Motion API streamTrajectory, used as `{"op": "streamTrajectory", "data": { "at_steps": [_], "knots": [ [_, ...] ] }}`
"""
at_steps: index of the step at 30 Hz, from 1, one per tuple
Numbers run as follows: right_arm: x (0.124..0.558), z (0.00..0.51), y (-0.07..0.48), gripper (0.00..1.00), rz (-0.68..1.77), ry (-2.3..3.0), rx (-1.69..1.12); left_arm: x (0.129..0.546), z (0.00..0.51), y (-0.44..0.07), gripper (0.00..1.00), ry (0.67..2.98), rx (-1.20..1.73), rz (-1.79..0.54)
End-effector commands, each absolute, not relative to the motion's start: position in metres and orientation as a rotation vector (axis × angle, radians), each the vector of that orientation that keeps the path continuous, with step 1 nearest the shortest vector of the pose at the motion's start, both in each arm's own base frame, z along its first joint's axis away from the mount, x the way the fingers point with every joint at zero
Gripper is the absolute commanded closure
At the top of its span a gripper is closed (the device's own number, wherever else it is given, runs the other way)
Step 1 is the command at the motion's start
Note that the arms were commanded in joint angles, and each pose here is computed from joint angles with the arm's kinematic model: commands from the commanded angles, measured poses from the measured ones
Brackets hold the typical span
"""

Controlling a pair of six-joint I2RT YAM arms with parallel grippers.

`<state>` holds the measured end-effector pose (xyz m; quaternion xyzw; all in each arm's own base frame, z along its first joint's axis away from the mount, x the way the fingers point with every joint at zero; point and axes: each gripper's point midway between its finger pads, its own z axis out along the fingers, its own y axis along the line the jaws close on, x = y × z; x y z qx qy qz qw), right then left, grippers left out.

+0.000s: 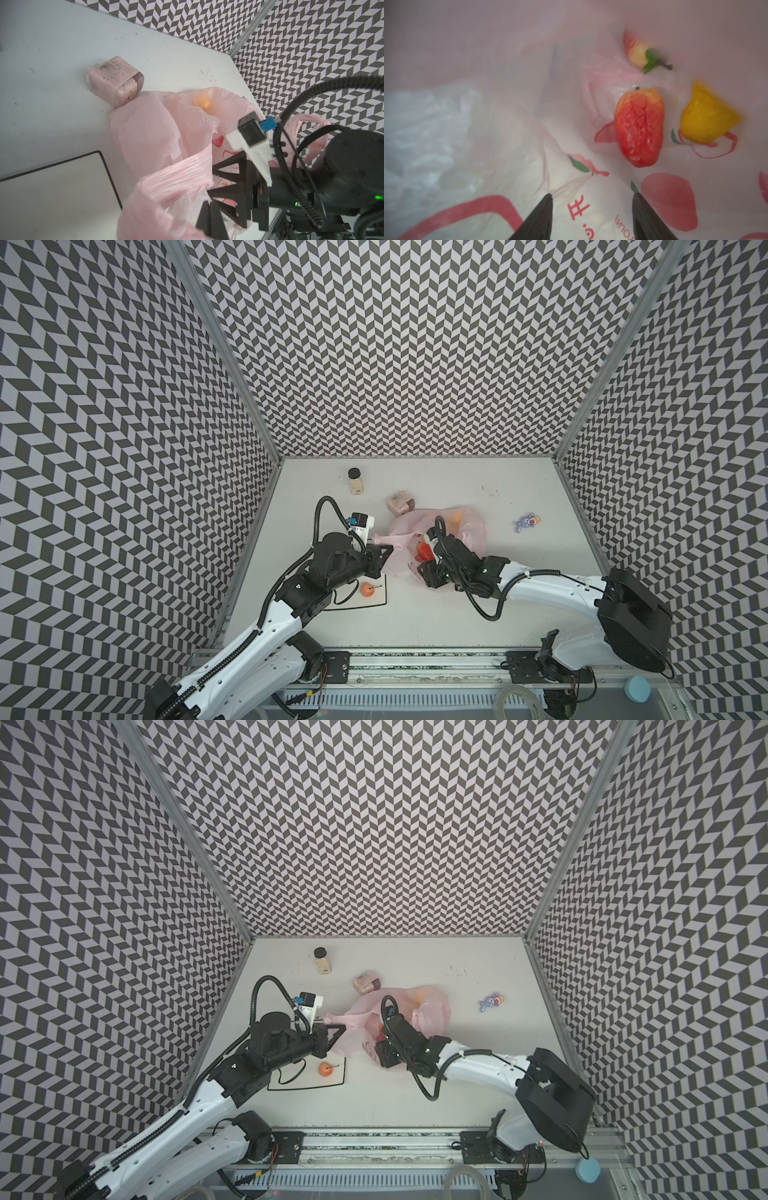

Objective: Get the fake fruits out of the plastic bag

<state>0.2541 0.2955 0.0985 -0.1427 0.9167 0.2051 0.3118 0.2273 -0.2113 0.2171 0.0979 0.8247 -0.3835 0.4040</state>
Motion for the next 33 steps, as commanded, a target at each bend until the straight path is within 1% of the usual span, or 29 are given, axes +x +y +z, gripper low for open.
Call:
{"op": "streamTrajectory", "data": {
  "at_steps": [1, 4, 7, 10, 15, 19, 22, 26, 30, 33],
  "knots": [
    [0.291, 0.113, 0.29, 0.34, 0.488, 2.342, -0.143, 0.228, 0.227, -0.212, 1.0, 2.037, 0.243, -0.981],
    [0.303, 0.101, 0.287, 0.3, 0.445, 2.365, -0.06, 0.228, 0.233, -0.214, 1.0, 2.015, 0.224, -1.017],
    [0.314, 0.094, 0.295, 0.28, 0.457, 2.364, -0.034, 0.227, 0.235, -0.217, 1.0, 2.002, 0.219, -1.054],
    [0.327, 0.086, 0.299, 0.25, 0.418, 2.36, -0.001, 0.227, 0.232, -0.218, 1.0, 2.008, 0.212, -1.065],
    [0.341, 0.063, 0.303, 0.25, 0.357, 2.373, 0.006, 0.228, 0.235, -0.216, 1.0, 1.991, 0.202, -1.057],
    [0.345, 0.043, 0.302, 0.26, 0.311, 2.399, -0.009, 0.229, 0.234, -0.216, 1.0, 1.987, 0.195, -1.055],
    [0.345, 0.033, 0.304, 0.33, 0.32, 2.416, -0.02, 0.23, 0.234, -0.216, 1.0, 1.986, 0.189, -1.056],
    [0.344, 0.036, 0.306, 0.45, 0.339, 2.407, -0.04, 0.23, 0.234, -0.214, 1.0, 1.986, 0.183, -1.049],
    [0.344, 0.06, 0.307, 0.6, 0.359, 2.364, -0.071, 0.232, 0.236, -0.211, 1.0, 1.978, 0.165, -1.032],
    [0.34, 0.087, 0.305, 0.66, 0.398, 2.32, -0.102, 0.235, 0.235, -0.208, 1.0, 1.981, 0.132, -1.021]
  ]
}}
